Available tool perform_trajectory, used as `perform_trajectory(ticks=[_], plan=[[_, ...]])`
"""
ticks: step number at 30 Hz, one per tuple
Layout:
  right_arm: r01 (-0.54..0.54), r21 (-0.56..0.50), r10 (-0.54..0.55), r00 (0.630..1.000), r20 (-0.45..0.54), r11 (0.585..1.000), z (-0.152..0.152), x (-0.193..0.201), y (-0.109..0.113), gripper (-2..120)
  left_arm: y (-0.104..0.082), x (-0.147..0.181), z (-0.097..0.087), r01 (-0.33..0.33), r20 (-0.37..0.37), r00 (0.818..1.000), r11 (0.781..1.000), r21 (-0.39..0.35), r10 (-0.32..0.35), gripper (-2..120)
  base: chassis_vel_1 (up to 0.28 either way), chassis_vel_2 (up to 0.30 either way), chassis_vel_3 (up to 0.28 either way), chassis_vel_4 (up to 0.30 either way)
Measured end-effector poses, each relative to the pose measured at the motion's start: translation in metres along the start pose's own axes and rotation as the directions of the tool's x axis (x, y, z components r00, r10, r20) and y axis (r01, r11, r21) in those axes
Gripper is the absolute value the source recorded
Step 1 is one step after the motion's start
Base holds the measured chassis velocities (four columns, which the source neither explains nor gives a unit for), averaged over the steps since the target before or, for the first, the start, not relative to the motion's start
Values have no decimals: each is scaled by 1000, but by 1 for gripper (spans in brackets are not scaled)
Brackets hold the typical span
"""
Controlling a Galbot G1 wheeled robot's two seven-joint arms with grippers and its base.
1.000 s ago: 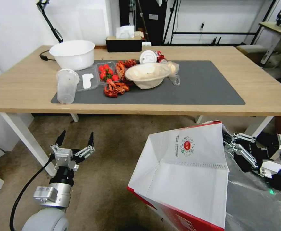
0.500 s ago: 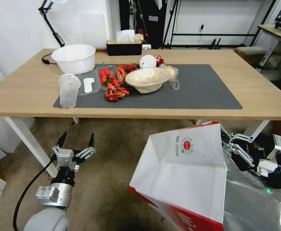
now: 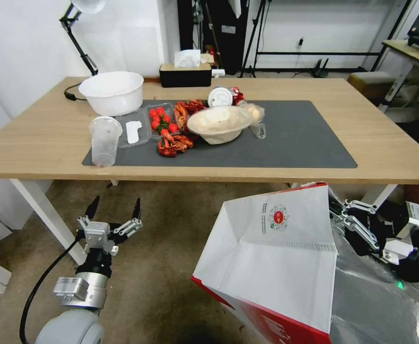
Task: Pick up the food delivery bag from the floor and place it on the table.
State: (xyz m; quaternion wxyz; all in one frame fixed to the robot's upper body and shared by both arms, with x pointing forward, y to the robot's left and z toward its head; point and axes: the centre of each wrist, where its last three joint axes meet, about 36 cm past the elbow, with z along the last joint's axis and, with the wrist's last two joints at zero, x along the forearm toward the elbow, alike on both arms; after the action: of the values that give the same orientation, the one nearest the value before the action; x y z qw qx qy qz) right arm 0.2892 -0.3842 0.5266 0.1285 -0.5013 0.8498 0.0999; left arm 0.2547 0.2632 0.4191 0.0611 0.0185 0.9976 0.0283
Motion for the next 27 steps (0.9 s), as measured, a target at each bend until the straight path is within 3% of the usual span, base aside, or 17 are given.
perform_trajectory(ticks=[27], plan=[[3, -4, -3, 1000, 9, 1000, 8, 1, 4, 0, -4, 1, 6, 0, 4, 1000, 1000, 10, 0, 100, 0, 0, 0, 0]])
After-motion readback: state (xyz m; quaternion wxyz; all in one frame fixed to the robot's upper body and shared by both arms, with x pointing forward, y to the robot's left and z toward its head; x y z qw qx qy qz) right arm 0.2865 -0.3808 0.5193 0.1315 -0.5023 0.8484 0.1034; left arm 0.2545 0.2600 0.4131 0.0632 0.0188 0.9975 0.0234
